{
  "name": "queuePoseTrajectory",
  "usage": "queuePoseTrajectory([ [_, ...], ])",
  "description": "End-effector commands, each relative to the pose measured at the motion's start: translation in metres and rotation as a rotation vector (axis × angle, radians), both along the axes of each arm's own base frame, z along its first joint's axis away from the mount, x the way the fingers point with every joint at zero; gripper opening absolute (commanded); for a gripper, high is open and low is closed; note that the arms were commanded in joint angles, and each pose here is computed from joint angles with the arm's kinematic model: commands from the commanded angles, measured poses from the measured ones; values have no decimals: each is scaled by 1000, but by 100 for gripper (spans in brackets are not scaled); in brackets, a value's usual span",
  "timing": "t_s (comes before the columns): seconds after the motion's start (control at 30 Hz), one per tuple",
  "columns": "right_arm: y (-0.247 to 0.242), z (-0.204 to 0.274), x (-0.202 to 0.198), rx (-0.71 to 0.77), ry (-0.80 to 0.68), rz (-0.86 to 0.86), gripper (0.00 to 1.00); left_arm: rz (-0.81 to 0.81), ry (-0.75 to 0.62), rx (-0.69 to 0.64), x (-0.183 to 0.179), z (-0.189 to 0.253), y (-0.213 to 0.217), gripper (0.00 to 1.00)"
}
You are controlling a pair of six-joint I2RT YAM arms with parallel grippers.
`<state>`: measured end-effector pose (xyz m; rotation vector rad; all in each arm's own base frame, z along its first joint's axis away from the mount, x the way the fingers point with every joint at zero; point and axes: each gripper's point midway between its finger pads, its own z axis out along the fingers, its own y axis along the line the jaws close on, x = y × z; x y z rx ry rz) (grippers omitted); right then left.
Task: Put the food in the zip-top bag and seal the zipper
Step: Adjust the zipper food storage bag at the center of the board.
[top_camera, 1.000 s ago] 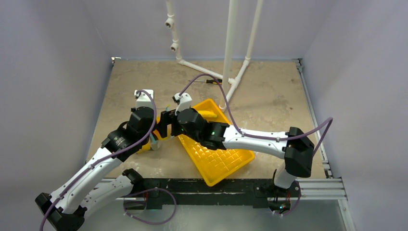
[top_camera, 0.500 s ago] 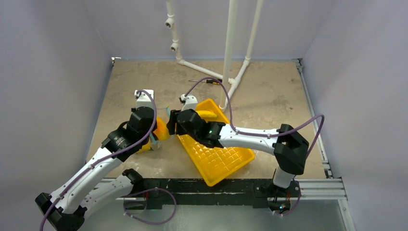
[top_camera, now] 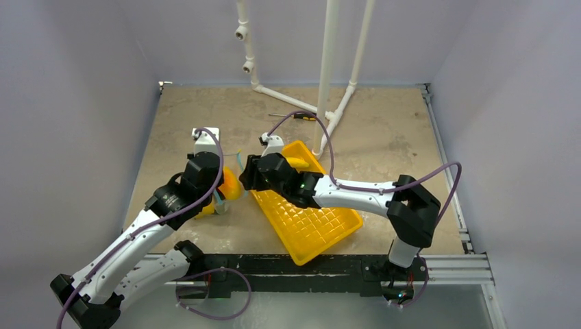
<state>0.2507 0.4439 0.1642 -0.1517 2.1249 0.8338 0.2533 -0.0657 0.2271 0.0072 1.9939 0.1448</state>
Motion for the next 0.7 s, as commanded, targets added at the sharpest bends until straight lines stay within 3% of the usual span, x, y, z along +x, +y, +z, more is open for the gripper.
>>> queuePoseTrajectory([
  [0.0,16,3,-3,64,4,44,50,-2,-31,-37,4,7,-6,0],
  [0.3,24,-11,-2,62,18,54,40,-2,-32,-39,4,7,-6,0],
  [0.4,26,-14,-1,59,21,53,29,-3,-34,-39,4,8,-6,0],
  [0.53,24,-2,0,79,9,41,0,-3,-32,-37,4,7,-6,0],
  [0.67,14,21,2,104,-24,11,0,-2,-34,-39,4,8,-5,0],
])
